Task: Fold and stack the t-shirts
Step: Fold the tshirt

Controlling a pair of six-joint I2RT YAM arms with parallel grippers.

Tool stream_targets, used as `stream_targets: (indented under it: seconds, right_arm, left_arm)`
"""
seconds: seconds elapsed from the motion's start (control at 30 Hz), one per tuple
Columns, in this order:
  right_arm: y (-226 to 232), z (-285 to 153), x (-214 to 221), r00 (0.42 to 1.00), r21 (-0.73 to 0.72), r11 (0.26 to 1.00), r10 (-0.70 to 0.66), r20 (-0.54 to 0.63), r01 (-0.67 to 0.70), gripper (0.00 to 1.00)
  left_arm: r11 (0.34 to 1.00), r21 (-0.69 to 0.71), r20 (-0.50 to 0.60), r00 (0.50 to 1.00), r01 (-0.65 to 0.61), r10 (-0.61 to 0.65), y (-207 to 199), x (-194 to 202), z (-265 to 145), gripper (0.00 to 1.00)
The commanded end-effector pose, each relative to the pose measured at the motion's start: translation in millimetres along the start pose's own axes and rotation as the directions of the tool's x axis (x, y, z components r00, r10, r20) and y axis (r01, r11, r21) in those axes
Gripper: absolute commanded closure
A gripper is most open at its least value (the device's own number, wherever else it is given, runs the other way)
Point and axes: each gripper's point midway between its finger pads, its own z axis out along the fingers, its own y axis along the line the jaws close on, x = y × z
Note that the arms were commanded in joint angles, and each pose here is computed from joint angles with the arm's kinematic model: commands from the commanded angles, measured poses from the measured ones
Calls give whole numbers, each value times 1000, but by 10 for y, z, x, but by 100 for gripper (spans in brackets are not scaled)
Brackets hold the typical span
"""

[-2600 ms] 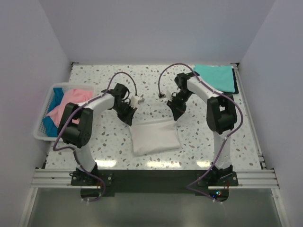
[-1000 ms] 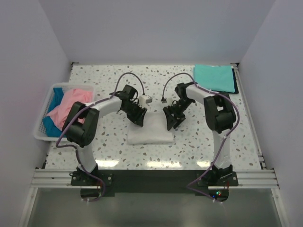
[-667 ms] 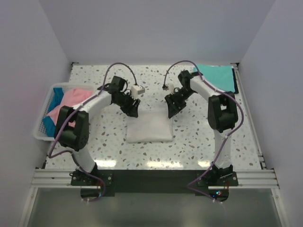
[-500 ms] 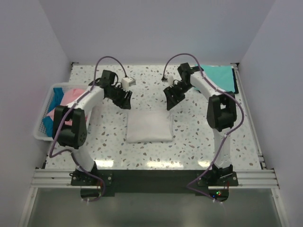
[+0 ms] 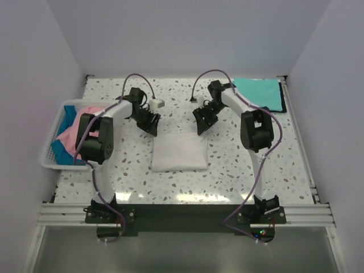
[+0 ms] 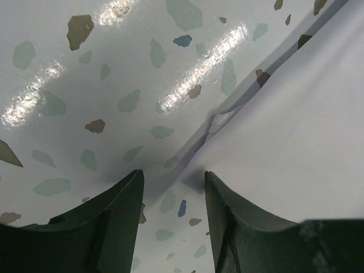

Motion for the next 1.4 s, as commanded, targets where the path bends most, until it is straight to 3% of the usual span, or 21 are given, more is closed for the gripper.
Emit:
stream_targets:
  seconds: [0.0,0.23,0.33,0.43,0.57,0.87,1.03,1.37]
  right_arm:
    - [138,-59,-133,999,-22,999,-32,39,33,38]
    - [203,-21,-99,999,-44,999,-31,24,32,50]
    - [226,-63,-121,998,-41,998,-45,35,46,62]
    - [289,-145,-160,998,-46,997,-52,47,54,76]
    - [386,-321,-239,995,-31,997,-71,66,73,100]
    - [616,-687,29,995,2,995,-102,8,102,100]
    - [496,-607,259,996,18,997,-80,-45,81,100]
    - [2,-315,269,997,95,994,-51,-54,56,100]
  left_arm:
    - [1000,31,53,999,7,-8,-48,-228,-50,48]
    - [994,98,38,998,42,-46,-152,-148,30,53]
    - [993,108,39,998,44,-49,-167,-147,26,61]
    - [992,123,50,998,40,-46,-205,-175,9,73]
    - [994,113,95,995,8,-18,-245,-265,-126,97]
    - [993,61,203,976,-99,85,-374,-447,-526,100]
    - [993,86,186,980,-85,68,-372,-430,-431,100]
    - [998,54,146,989,-44,36,-151,-465,-102,100]
